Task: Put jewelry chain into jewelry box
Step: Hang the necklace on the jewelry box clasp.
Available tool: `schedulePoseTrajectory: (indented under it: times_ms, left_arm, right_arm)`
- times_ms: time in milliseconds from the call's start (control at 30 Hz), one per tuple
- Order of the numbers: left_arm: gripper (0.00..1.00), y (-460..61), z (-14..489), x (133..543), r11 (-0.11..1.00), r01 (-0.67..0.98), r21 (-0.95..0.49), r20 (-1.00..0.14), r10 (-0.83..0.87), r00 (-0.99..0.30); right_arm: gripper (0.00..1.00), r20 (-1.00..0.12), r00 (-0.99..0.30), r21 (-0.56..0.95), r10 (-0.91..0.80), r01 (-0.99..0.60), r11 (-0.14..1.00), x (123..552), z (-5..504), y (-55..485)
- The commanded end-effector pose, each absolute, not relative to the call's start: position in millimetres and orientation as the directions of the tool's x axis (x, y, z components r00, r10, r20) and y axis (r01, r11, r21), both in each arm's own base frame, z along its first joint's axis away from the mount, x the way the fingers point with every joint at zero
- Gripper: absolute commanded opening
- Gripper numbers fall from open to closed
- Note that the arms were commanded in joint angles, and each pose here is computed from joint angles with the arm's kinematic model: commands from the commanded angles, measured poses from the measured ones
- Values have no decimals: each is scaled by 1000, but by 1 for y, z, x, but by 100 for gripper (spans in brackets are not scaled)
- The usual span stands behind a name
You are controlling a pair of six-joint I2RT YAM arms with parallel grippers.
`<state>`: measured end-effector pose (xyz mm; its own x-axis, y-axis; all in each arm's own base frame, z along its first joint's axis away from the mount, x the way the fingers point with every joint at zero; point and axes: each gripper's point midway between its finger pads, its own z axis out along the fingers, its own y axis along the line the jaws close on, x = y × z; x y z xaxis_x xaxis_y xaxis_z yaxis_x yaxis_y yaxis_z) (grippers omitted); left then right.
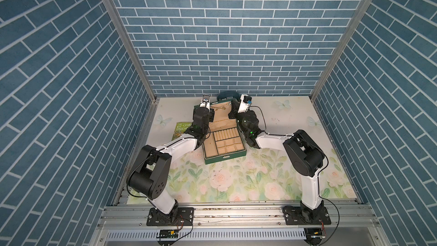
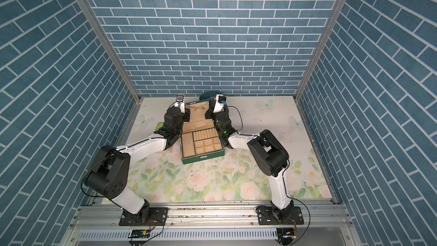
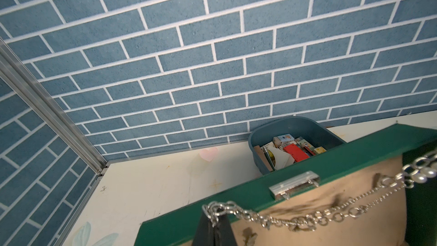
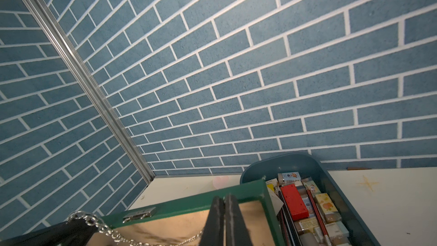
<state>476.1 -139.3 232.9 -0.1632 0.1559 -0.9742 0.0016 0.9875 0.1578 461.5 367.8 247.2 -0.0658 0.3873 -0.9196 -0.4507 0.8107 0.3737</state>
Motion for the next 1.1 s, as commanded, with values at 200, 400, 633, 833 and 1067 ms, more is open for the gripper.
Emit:
schedulePoseTrajectory:
  times_ms: [200, 400, 633, 833, 1067]
  left_arm:
    - [0, -127, 246, 456, 995, -21, 93, -992, 91, -89]
    - [0, -125, 255, 443, 997, -24, 71, -996, 70, -46]
    - [0, -132, 244, 430, 998, -47, 33, -999, 33, -18]
    - [0, -136, 245, 432, 998, -70, 7, -1000, 8, 13]
    - [0, -135, 242, 440, 994, -111, 6, -1000, 7, 10]
  right_arm:
    - [0, -886, -45, 430, 462, -454, 780, 462, 260, 366]
    - [0, -881, -49, 438, 471, -462, 771, 460, 262, 368]
    - [0, -873, -53, 454, 485, -448, 770, 462, 259, 366]
    - [0, -868, -60, 465, 493, -449, 763, 463, 257, 368]
    - [0, -869, -61, 464, 491, -444, 766, 467, 253, 370]
